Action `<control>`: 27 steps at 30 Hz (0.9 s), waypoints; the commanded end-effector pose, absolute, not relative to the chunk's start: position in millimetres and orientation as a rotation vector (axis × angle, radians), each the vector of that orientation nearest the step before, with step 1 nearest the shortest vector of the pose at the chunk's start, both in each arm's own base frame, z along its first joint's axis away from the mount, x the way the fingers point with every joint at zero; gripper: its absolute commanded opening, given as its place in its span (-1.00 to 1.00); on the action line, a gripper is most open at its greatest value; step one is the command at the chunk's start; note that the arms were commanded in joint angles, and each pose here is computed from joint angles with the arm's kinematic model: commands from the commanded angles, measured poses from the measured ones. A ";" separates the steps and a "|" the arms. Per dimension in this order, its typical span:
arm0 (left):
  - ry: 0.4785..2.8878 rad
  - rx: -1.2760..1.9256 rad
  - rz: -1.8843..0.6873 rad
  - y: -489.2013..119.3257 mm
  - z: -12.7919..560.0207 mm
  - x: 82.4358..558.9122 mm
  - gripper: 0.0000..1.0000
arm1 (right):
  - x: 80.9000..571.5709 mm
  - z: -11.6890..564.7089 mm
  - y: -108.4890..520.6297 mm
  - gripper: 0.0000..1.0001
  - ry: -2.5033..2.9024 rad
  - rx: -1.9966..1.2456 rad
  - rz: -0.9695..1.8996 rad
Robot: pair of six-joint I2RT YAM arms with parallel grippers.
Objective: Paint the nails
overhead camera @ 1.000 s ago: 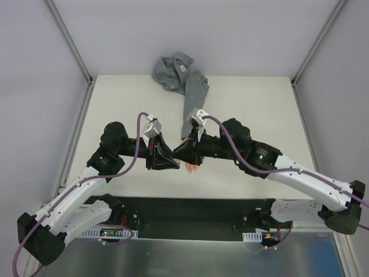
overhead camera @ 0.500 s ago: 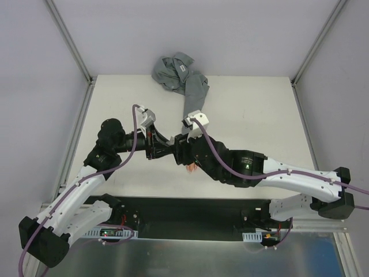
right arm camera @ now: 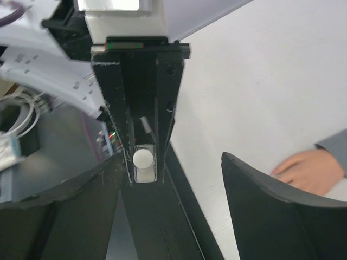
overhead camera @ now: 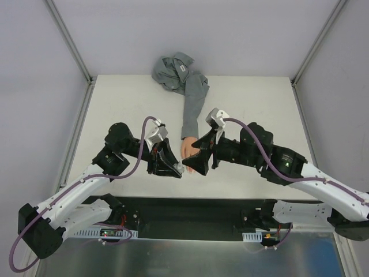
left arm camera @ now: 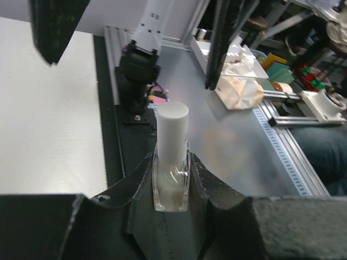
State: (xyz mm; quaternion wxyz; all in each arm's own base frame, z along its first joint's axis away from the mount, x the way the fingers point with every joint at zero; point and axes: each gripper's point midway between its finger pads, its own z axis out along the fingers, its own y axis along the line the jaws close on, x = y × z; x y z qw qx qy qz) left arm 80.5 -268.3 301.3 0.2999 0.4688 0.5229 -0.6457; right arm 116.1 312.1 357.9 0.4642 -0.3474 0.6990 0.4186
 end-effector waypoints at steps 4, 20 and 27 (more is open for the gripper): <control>1.203 1.459 -1.807 -260.0 314.4 47.0 -1.00 | 56.4 364.9 333.7 0.33 1.480 -1.237 1.414; 1.280 1.265 -1.660 -266.9 318.4 81.8 -1.00 | 71.9 345.8 357.0 -0.99 1.560 -1.210 1.412; 1.453 0.862 -1.337 -250.9 315.7 163.3 -1.00 | 115.0 324.6 367.8 -0.99 1.789 -0.867 1.186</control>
